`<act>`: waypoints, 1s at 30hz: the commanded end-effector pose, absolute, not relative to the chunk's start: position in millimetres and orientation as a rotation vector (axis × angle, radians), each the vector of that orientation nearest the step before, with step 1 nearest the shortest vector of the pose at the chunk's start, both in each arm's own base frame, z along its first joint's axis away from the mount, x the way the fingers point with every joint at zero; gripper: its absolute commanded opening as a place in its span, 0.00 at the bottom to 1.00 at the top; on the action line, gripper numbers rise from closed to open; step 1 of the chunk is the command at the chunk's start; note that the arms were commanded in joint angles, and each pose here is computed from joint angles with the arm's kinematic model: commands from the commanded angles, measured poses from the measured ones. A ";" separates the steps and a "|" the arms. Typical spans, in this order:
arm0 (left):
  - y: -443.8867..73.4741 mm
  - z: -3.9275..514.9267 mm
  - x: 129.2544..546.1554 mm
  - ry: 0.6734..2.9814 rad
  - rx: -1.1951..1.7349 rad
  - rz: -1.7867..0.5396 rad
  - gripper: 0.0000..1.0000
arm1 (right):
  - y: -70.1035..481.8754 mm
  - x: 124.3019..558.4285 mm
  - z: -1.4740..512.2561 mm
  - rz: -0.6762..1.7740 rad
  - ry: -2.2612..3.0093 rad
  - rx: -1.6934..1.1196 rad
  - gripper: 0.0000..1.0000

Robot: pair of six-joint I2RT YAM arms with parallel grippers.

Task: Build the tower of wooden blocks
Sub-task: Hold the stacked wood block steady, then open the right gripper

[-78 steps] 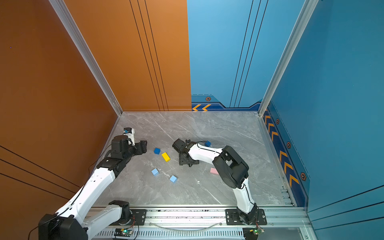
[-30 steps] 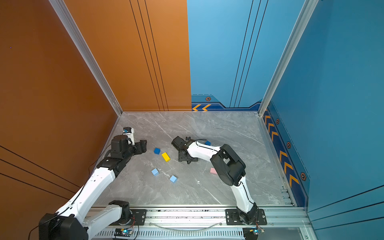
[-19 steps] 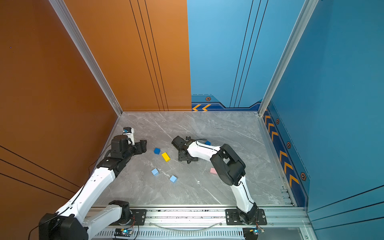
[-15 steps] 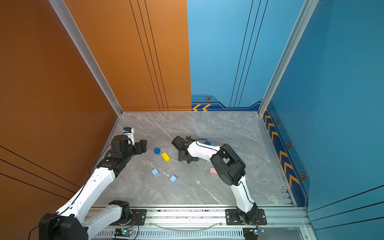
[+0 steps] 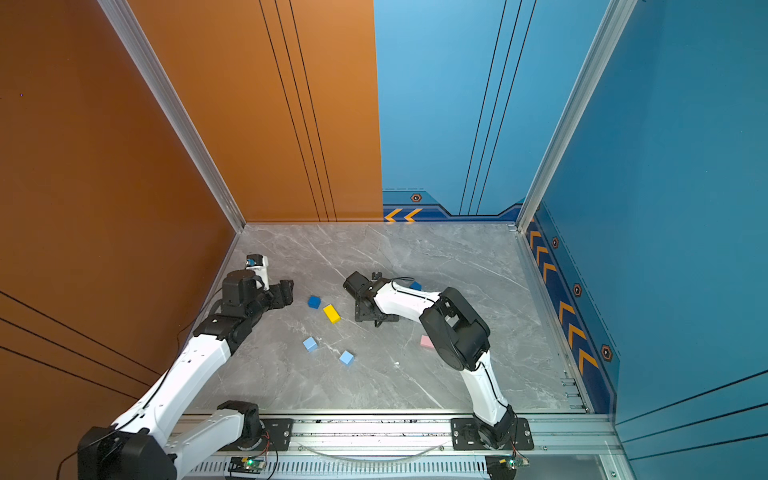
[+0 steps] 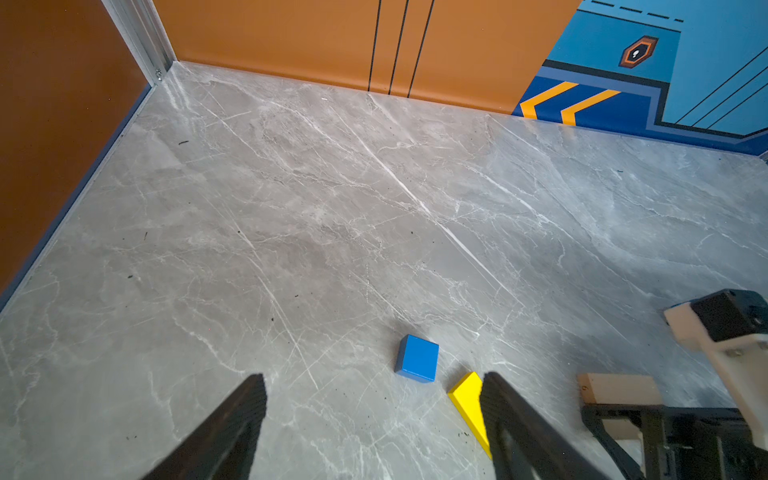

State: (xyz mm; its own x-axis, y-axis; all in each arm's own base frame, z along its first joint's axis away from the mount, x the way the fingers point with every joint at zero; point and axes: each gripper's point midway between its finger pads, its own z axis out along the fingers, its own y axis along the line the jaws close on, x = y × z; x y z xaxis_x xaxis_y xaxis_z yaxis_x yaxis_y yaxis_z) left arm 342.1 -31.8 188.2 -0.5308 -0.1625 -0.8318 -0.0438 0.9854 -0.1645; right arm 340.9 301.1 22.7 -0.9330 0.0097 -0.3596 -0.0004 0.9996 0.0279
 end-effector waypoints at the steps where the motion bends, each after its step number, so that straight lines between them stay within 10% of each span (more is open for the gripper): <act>1: -28.7 189.6 343.3 2.126 -0.135 -0.135 0.83 | 290.8 337.8 4.1 -0.025 2.817 0.036 0.92; 30: -28.1 189.4 341.9 2.131 -0.133 -0.134 0.83 | 310.6 337.8 43.9 0.121 2.764 0.007 1.00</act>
State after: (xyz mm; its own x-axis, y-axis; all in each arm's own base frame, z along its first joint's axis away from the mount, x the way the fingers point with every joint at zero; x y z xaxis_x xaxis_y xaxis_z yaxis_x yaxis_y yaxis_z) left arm 342.0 -31.2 188.0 -0.5312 -0.1630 -0.8314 -0.0453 0.9854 -0.1643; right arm 339.8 303.6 24.7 -0.9355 0.0110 -0.3532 -0.0045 0.9991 0.0430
